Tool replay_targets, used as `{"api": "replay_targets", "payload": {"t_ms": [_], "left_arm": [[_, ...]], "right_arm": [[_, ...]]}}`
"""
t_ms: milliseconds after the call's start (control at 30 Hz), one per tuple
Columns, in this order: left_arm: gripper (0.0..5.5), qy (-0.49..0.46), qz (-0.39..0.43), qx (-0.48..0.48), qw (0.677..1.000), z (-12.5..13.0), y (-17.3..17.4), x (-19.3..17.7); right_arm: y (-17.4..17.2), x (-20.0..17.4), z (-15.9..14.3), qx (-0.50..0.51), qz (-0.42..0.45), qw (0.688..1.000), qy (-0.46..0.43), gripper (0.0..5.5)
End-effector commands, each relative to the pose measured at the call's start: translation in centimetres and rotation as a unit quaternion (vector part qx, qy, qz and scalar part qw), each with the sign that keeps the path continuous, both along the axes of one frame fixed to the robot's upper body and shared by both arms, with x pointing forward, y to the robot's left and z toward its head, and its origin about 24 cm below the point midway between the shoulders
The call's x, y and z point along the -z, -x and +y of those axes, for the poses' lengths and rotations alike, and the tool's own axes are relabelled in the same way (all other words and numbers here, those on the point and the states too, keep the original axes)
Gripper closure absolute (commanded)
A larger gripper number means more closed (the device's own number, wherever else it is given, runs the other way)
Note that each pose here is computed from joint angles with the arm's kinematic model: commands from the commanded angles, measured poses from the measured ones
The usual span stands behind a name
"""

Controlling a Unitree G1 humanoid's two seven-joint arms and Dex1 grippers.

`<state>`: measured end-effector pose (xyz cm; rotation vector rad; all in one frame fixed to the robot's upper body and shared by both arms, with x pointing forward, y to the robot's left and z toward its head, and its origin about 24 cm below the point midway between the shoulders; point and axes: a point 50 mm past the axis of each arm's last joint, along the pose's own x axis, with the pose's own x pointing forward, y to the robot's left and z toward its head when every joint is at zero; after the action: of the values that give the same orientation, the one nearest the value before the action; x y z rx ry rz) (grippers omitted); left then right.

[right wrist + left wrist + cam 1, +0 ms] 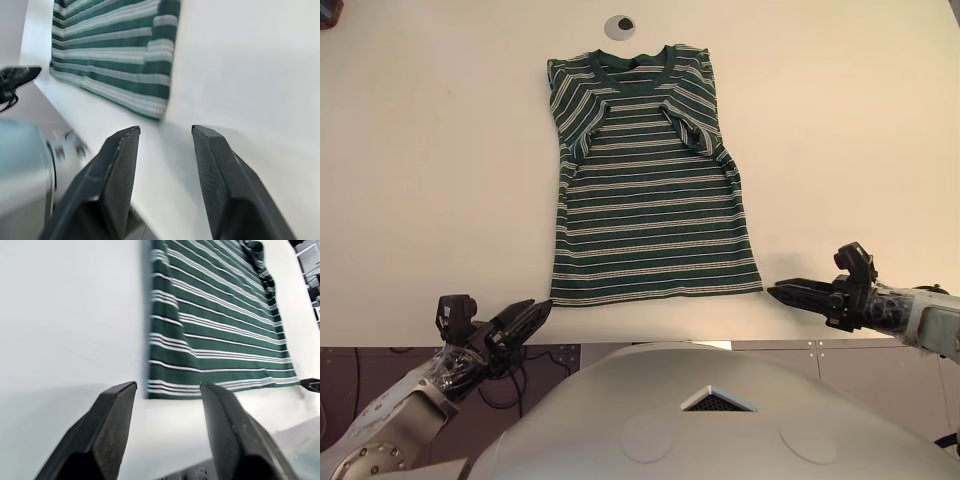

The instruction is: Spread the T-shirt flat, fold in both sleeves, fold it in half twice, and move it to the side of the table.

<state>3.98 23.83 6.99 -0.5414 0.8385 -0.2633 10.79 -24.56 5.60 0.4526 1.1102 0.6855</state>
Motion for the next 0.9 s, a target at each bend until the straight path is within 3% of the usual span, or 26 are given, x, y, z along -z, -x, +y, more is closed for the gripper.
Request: {"api": "replay_targets", "payload": {"t_ms": [33, 200, 500, 633, 900], "left_arm": [[3.18, 0.012, 0.011, 0.016, 1.000, -0.6, -0.7, 0.6], [3.18, 0.029, 0.029, 0.032, 0.999, -1.6, -0.8, 1.2], [4.31, 0.004, 0.026, 0.005, 1.000, -1.3, -0.9, 1.7], [4.31, 0.012, -0.010, -0.003, 1.000, -1.2, -1.9, 0.7], [3.24, -0.009, 0.013, 0.015, 1.000, -0.5, -2.4, 1.3]], "right_arm": [[0.4, -0.9, -0.6, 0.012, 0.005, 1.000, 0.012, 3.59], [0.7, -1.7, -0.6, 0.008, 0.014, 1.000, -0.005, 3.59], [-0.5, -2.0, -0.6, 0.004, -0.001, 1.000, -0.012, 3.55], [-0.1, -1.8, -0.8, 0.012, 0.003, 1.000, -0.012, 3.55], [0.1, -1.8, -0.9, 0.019, 0.000, 1.000, -0.019, 3.55]]}}
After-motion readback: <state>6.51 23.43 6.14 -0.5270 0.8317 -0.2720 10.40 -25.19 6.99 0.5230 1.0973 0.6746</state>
